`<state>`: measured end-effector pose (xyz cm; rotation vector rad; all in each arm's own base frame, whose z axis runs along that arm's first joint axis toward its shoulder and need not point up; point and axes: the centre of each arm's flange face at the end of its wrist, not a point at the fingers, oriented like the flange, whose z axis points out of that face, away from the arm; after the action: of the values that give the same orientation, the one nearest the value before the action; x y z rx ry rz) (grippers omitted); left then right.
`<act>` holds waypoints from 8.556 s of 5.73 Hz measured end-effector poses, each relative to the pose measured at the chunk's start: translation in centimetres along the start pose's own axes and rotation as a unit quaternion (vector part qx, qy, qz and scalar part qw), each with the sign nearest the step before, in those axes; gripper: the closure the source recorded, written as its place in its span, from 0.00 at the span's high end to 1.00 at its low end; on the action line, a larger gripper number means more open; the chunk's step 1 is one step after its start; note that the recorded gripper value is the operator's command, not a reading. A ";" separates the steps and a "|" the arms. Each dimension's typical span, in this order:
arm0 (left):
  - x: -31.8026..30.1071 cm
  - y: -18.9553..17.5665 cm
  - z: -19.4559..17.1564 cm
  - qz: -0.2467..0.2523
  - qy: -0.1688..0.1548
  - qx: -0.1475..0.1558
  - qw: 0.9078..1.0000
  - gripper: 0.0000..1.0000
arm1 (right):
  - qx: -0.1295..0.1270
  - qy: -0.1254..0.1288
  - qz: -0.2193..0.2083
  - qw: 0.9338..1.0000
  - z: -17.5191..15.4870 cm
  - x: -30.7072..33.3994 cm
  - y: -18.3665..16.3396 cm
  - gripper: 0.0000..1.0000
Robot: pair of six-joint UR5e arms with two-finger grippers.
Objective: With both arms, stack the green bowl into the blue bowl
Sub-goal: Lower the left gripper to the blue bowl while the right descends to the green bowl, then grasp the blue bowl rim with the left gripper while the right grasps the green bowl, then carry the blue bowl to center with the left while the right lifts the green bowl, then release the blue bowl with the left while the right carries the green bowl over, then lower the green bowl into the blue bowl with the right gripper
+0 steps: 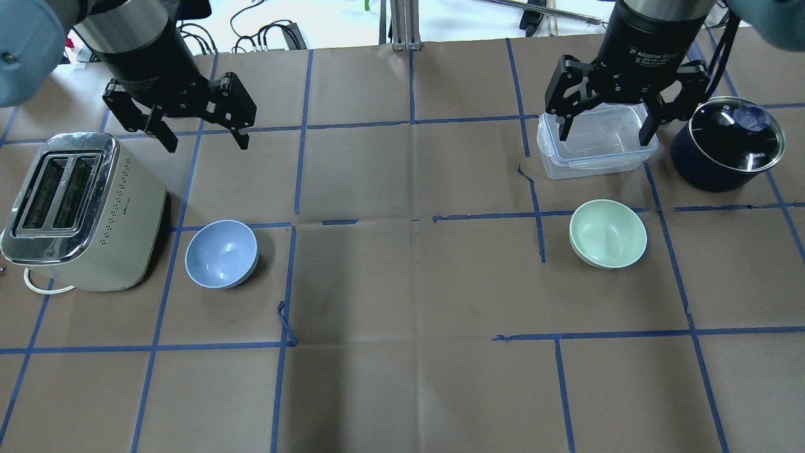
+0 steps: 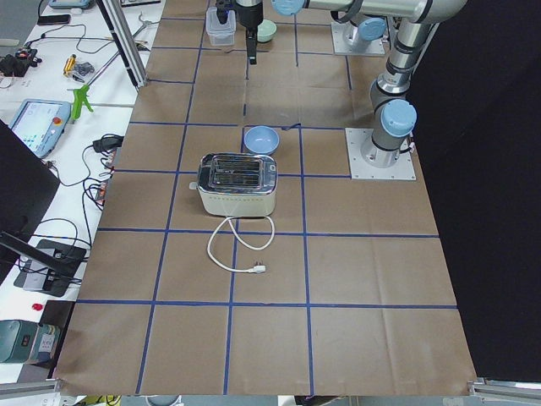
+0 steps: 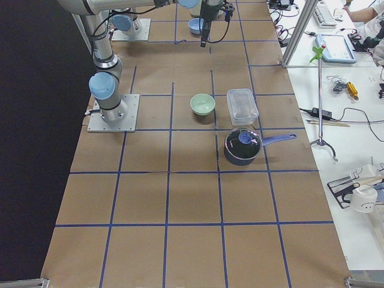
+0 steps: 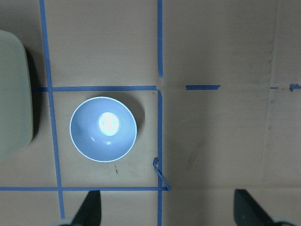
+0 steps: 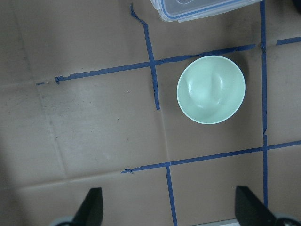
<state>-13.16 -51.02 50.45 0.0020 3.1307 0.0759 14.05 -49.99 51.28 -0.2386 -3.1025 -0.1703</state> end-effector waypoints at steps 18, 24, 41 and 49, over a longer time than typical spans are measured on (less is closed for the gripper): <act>-4.7 2.0 28.0 0.030 0.004 -0.046 0.998 0.89 | -0.016 -0.004 -0.023 1.000 26.5 18.6 -6.3 1.00; -4.3 -0.1 28.7 0.027 0.000 -0.024 0.999 0.00 | -0.021 -0.006 -0.025 0.999 30.4 18.1 -5.7 0.06; 13.3 1.1 8.6 0.091 -0.004 0.038 0.995 0.98 | -0.014 -0.074 -0.045 0.996 8.1 12.4 -5.7 0.06; 2.7 3.6 2.1 0.047 -0.002 0.038 0.998 0.98 | 0.009 -0.086 0.026 0.996 18.5 -16.5 -3.9 0.06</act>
<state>-15.83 -47.30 48.55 0.1512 3.1270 -0.0425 29.40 -54.23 31.90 -0.3526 -3.2611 -0.1260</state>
